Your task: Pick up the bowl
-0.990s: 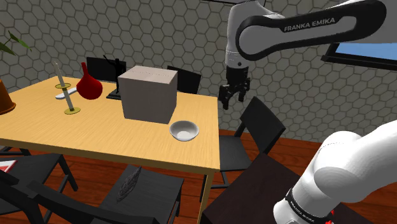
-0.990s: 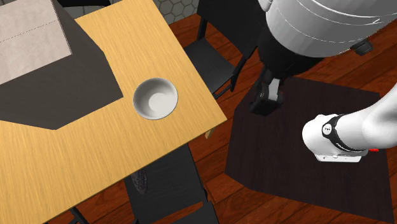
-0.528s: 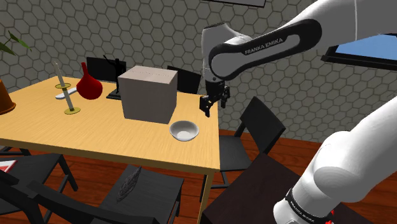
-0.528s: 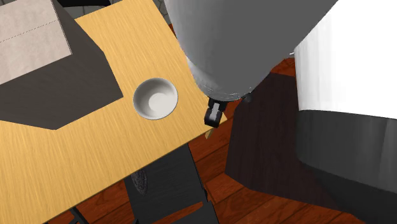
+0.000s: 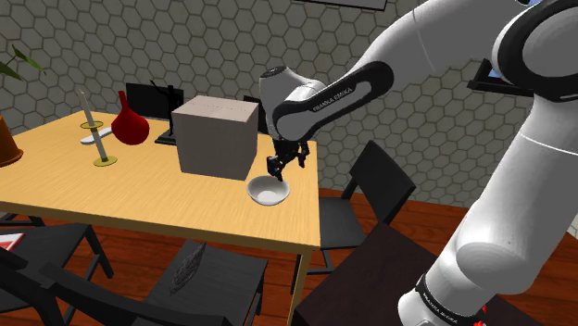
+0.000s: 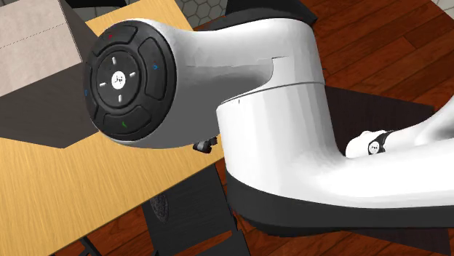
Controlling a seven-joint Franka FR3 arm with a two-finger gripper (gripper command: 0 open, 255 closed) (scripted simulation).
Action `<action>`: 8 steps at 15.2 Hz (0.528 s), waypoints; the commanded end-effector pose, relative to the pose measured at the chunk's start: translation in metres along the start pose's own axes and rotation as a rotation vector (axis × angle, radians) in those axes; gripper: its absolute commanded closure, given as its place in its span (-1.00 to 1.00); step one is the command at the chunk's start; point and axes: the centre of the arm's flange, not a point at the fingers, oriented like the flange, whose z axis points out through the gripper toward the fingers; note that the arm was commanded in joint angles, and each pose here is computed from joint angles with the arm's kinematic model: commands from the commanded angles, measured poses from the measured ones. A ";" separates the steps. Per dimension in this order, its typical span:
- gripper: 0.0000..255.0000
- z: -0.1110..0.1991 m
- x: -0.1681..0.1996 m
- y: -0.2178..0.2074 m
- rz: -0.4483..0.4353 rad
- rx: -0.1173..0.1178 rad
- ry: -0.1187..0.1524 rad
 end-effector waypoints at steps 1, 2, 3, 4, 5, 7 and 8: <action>-1.00 0.015 0.019 -0.016 0.004 -0.022 0.005; -1.00 0.023 0.028 -0.022 0.005 -0.033 0.007; -1.00 0.031 0.037 -0.029 0.007 -0.043 0.009; -1.00 0.039 0.046 -0.035 0.008 -0.054 0.011; -1.00 0.047 0.055 -0.041 0.010 -0.065 0.013; -1.00 0.063 0.074 -0.053 0.013 -0.086 0.017; -1.00 0.072 0.083 -0.059 0.015 -0.097 0.019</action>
